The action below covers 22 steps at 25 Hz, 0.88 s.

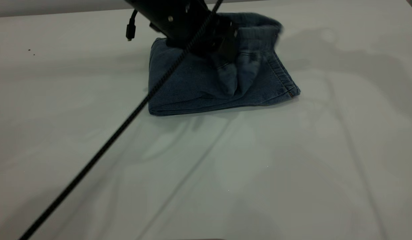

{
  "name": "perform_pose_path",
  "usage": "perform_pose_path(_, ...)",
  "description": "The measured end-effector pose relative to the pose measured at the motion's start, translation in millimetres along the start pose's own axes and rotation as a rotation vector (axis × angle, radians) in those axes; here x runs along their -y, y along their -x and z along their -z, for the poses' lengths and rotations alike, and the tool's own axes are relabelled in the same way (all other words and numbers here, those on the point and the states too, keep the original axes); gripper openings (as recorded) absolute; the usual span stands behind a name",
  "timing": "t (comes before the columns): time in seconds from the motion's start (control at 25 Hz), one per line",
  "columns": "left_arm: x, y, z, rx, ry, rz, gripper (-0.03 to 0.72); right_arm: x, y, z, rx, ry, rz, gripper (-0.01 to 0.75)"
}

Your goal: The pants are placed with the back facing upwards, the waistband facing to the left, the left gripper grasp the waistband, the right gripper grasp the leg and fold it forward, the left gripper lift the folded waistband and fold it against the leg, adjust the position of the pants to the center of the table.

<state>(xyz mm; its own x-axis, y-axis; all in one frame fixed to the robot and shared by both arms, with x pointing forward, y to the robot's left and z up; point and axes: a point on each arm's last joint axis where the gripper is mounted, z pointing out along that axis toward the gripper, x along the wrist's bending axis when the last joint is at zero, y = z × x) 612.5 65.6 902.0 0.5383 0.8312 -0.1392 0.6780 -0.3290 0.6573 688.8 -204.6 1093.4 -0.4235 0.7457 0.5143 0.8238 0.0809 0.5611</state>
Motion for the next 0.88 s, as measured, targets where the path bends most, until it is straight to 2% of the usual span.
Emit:
perform_pose_path(0.08,-14.5,-0.4,18.2,0.002,0.048,-0.005,0.624,0.3,-0.8,-0.8,0.002,-0.003,0.003,0.449)
perform_pose_path(0.16,-31.1,-3.1,41.5,-0.003,0.110,-0.005,0.640,0.9,-1.5,-1.9,0.009,-0.010,0.008,0.449)
perform_pose_path(0.44,-81.0,-30.7,154.6,-0.057,0.346,-0.025,0.580,3.7,-2.6,-8.0,0.031,-0.039,-0.005,0.449)
perform_pose_path(0.56,-89.5,-47.4,204.3,-0.093,0.426,-0.010,0.571,14.8,-12.6,-38.9,0.057,-0.125,-0.016,0.449)
perform_pose_path(0.68,-91.6,-55.1,243.9,-0.111,0.482,0.008,0.570,36.2,-26.7,-89.2,0.128,-0.256,0.012,0.449)
perform_pose_path(0.88,-89.5,-45.4,275.6,-0.075,0.499,-0.009,0.570,76.6,-44.2,-161.2,0.343,-0.391,0.049,0.449)
